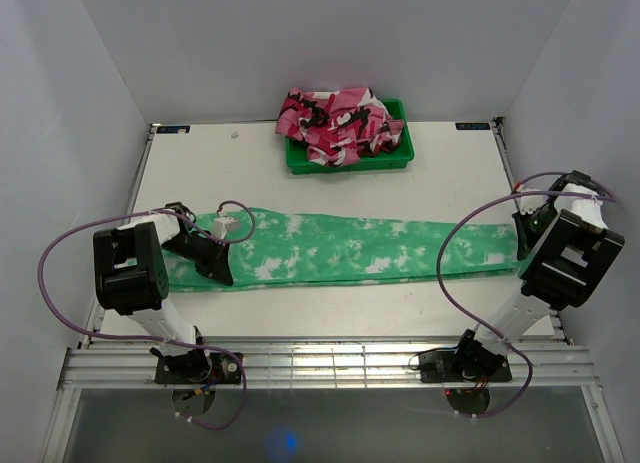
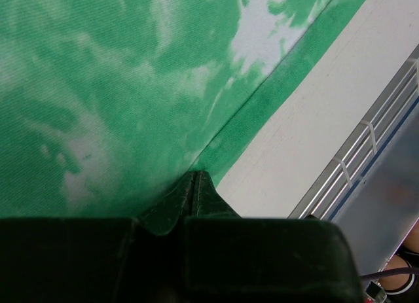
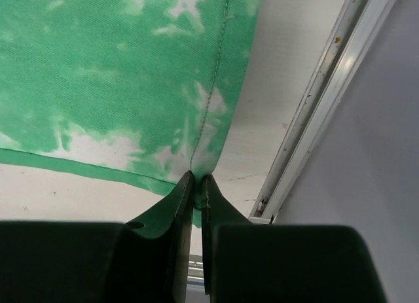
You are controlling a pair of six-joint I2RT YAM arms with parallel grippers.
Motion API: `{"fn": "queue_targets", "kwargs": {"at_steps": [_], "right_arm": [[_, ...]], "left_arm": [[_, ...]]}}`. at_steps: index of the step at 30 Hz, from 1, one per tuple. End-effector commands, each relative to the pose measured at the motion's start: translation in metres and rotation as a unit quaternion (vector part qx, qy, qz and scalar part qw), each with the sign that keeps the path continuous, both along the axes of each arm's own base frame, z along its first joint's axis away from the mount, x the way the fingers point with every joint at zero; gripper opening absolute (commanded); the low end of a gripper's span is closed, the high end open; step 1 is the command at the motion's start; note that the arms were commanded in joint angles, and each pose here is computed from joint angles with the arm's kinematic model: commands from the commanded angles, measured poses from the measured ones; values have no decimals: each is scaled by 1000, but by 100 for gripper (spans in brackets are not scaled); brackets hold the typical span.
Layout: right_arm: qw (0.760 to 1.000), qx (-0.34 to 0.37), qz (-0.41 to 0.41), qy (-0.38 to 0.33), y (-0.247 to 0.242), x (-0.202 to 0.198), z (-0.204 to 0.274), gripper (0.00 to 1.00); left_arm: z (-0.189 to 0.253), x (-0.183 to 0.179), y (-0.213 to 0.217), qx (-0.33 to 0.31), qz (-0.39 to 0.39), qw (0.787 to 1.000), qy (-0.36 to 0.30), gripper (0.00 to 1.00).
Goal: Fold and stack the trousers
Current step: Fold the trousers
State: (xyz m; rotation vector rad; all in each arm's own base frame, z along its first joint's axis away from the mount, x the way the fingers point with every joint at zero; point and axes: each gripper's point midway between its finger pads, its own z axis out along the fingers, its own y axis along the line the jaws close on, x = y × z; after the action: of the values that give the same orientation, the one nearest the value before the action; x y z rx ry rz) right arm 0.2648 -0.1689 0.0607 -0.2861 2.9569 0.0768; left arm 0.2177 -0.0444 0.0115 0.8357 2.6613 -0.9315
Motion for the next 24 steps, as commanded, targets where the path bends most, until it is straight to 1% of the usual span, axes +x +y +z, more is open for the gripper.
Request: {"fn": "queue_targets", "kwargs": {"at_steps": [1,2,4,5,7,8,9,10,11,12,13,14,16,17,18,19,21,22,23,24], "right_arm": [[1000,-29,-1,3,-18,3,-21,11],[999,-32,-3,0,-20,6,-23,22],[1000,-30,-4,-6,-20,10,-22,40],[1000,-25,-3,-10,-18,12,-20,51],[999,-25,3,-31,-15,23,-8,63],[999,-23,7,-41,-12,27,-2,71],[999,-12,18,-47,-2,30,4,72],[997,-9,25,-68,4,36,18,72],[996,11,38,-86,17,42,26,73],[994,26,63,-91,36,45,32,73],[989,41,84,-115,52,49,44,73],[986,49,103,-124,65,51,49,73],[976,77,150,-140,110,56,60,72],[973,85,164,-142,127,57,62,71],[967,100,187,-138,158,58,62,71],[963,109,200,-143,174,61,63,71],[956,123,232,-130,215,58,52,70],[958,132,225,-118,225,58,44,69],[956,127,237,-116,237,60,35,68],[953,128,251,-110,252,58,27,68]], "left_arm": [[-48,47,100,250,-45,963,-92,8],[-44,49,97,241,-43,965,-94,8],[-37,51,92,226,-43,968,-102,14],[-32,51,84,204,-44,972,-105,16],[-18,55,76,184,-44,974,-122,23],[-11,52,65,156,-46,979,-121,26],[3,58,61,146,-46,978,-143,30],[12,60,56,133,-46,978,-152,37],[22,58,46,108,-47,981,-157,41],[34,64,43,100,-48,978,-174,44],[48,67,40,95,-49,975,-194,50],[57,65,36,86,-53,975,-198,51],[81,73,29,69,-54,970,-228,55],[86,71,26,60,-51,972,-223,56],[93,73,21,46,-46,972,-227,56],[102,78,20,40,-42,971,-233,56],[111,81,15,24,-20,974,-223,56],[114,85,15,24,-5,975,-222,56],[117,97,18,28,9,973,-231,56],[118,101,19,27,39,975,-217,56]]}}
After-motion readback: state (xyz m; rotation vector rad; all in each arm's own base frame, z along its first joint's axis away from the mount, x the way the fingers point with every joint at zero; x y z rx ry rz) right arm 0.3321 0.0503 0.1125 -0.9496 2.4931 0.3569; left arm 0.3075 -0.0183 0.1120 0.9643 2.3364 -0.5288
